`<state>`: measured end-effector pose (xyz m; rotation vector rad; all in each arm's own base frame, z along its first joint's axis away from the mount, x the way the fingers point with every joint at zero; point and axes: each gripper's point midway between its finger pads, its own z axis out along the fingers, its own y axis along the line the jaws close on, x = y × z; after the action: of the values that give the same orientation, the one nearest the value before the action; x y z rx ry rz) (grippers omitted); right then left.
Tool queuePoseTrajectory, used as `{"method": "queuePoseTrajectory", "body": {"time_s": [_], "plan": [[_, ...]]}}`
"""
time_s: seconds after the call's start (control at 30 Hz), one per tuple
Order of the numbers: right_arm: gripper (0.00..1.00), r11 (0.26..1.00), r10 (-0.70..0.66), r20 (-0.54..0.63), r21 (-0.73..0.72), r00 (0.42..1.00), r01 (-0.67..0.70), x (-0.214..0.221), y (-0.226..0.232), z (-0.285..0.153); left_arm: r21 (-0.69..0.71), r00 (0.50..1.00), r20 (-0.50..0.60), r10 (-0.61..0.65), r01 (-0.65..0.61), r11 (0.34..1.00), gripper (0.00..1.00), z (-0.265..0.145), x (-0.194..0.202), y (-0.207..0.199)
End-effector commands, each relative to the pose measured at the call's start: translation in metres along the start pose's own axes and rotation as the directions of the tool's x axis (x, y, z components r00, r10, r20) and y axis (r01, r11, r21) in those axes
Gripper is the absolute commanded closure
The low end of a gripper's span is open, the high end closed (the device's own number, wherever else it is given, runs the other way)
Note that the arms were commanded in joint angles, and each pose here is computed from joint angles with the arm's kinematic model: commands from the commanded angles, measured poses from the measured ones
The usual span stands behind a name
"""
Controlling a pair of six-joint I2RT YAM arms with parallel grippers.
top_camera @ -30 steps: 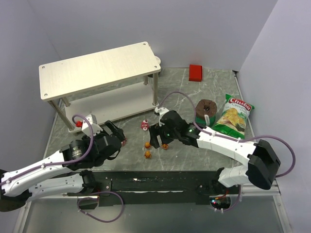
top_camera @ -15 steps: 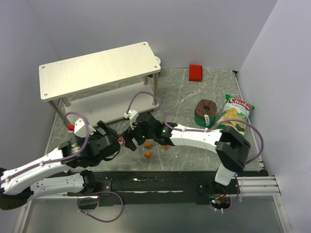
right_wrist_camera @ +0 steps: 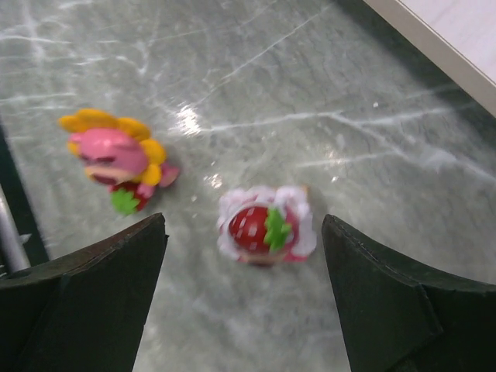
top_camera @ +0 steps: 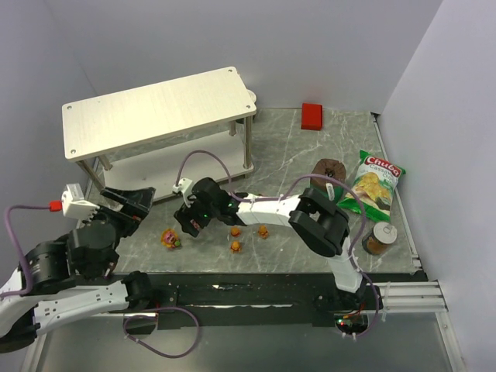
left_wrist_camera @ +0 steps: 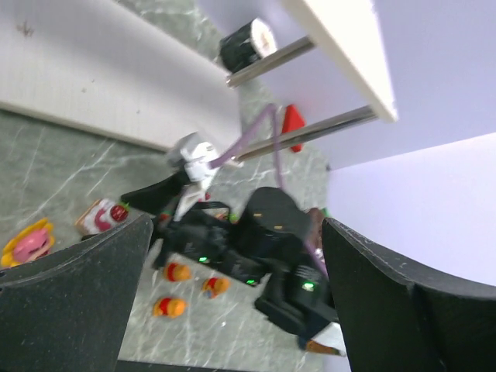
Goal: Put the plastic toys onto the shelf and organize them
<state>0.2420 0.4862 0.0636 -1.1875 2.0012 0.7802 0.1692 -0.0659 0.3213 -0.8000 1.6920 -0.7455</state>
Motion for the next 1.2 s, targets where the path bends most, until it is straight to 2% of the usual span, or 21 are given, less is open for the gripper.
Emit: {"method": "queuePoseTrajectory", "body": {"time_s": [0.0, 0.23, 0.37, 0.4, 0.5, 0.67, 0.77, 0.83, 0.87, 0.9, 1.0, 1.1, 1.17], "plan": [[0.12, 0.998, -0.063, 0.055, 0.029, 0.997, 0.061, -0.025, -0.008, 0.013, 0.043, 0.998, 0.07, -0.003, 0.0, 0.999, 0.04, -0.001, -0.019, -0.008], [0.2, 0.997, -0.056, -0.013, 0.053, 0.998, 0.056, -0.002, -0.016, 0.025, 0.046, 0.995, 0.095, 0.018, -0.022, 0.999, 0.04, -0.004, -0.028, -0.008], [0.18, 0.997, -0.056, -0.03, 0.051, 0.998, 0.058, 0.007, -0.016, 0.02, 0.047, 0.995, 0.093, 0.024, -0.028, 0.998, 0.04, -0.002, -0.024, -0.008], [0.13, 0.997, -0.056, -0.033, 0.058, 0.998, 0.058, 0.008, -0.017, 0.019, 0.047, 0.995, 0.095, 0.022, -0.027, 0.999, 0.04, -0.001, -0.023, -0.008], [0.09, 0.996, -0.06, -0.056, 0.063, 0.997, 0.063, 0.017, -0.019, 0.02, 0.049, 0.996, 0.092, 0.015, -0.02, 0.999, 0.04, 0.0, -0.021, -0.007], [0.11, 0.997, -0.057, -0.071, 0.053, 0.996, 0.061, 0.023, -0.018, 0.022, 0.046, 0.997, 0.082, 0.005, -0.008, 0.999, 0.04, 0.0, -0.018, -0.005], [0.23, 0.998, -0.047, -0.079, 0.041, 0.996, 0.051, 0.028, -0.017, 0.021, 0.042, 0.997, 0.076, -0.003, 0.0, 0.999, 0.04, 0.0, -0.017, -0.003], [0.36, 0.998, -0.045, -0.079, 0.039, 0.996, 0.048, 0.028, -0.015, 0.018, 0.043, 0.997, 0.072, -0.004, 0.001, 0.999, 0.04, 0.0, -0.016, -0.003], [0.44, 0.998, -0.042, -0.078, 0.046, 0.996, 0.046, 0.028, -0.016, 0.017, 0.042, 0.997, 0.072, -0.005, 0.001, 0.999, 0.04, 0.0, -0.015, -0.003], [0.63, 0.998, -0.04, -0.082, 0.053, 0.996, 0.044, 0.03, -0.017, 0.015, 0.044, 0.998, 0.069, -0.007, 0.004, 0.999, 0.03, 0.0, -0.015, -0.003], [0.84, 0.995, -0.04, -0.056, 0.084, 0.998, 0.045, 0.02, -0.019, 0.004, 0.04, 0.997, 0.071, -0.001, -0.002, 0.999, 0.04, 0.001, -0.013, -0.003], [0.95, 0.989, -0.032, -0.034, 0.144, 0.999, 0.037, -0.002, -0.025, -0.014, 0.039, 0.997, 0.077, 0.003, -0.006, 0.999, 0.04, 0.002, -0.015, -0.005], [0.99, 0.982, -0.027, -0.001, 0.186, 1.0, 0.027, -0.024, -0.028, -0.032, 0.038, 0.996, 0.085, 0.009, -0.012, 0.999, 0.03, 0.003, -0.015, -0.007]]}}
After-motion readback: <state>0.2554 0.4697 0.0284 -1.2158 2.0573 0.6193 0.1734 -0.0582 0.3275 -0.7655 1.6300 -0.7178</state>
